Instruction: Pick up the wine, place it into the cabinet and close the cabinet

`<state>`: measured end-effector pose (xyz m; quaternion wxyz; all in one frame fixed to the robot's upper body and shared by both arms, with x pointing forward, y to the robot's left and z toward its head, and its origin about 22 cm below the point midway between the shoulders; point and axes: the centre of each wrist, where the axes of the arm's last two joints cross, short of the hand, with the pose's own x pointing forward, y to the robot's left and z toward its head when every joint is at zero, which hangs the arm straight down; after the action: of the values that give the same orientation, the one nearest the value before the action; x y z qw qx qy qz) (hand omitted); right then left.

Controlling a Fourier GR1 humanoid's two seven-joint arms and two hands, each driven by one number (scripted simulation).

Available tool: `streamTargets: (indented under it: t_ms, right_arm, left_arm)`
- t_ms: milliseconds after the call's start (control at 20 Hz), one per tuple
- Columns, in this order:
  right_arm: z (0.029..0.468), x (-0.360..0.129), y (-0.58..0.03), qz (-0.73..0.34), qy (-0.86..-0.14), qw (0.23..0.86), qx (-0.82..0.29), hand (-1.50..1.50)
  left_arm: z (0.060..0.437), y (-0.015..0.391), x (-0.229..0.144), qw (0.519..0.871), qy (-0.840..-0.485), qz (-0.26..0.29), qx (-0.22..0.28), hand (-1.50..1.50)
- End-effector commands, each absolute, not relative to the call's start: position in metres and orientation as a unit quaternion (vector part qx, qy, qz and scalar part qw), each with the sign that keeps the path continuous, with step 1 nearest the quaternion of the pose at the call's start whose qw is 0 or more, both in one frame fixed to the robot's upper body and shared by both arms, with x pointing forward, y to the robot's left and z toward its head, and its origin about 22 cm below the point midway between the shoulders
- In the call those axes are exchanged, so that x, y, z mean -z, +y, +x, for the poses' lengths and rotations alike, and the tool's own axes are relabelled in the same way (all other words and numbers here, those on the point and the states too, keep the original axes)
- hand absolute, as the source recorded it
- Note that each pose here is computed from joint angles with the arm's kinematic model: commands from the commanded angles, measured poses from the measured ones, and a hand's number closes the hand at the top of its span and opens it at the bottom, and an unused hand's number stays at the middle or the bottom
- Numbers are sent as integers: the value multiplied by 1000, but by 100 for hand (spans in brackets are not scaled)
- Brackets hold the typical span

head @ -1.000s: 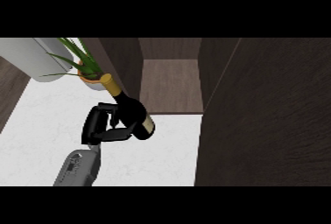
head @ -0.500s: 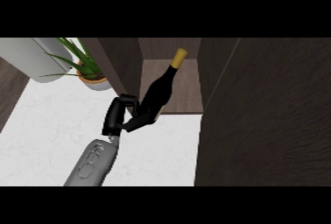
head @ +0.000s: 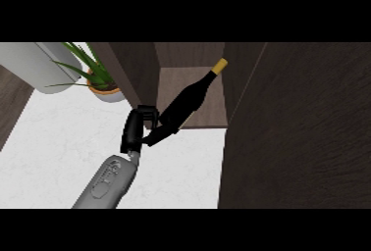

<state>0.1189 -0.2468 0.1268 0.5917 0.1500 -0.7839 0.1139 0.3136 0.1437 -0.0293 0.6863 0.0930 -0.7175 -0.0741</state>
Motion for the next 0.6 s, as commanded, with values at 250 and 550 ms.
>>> streamTargets:
  t_ms: [250, 550]
  right_arm:
    - [107, -141, -246, 174, -793, 574, -108, -150]
    - [112, -140, -250, 193, -797, 560, -116, -150]
  left_arm:
    - [353, 91, -11, 681, -716, 108, 112, 150]
    - [352, 93, 6, 690, -694, 156, 132, 150]
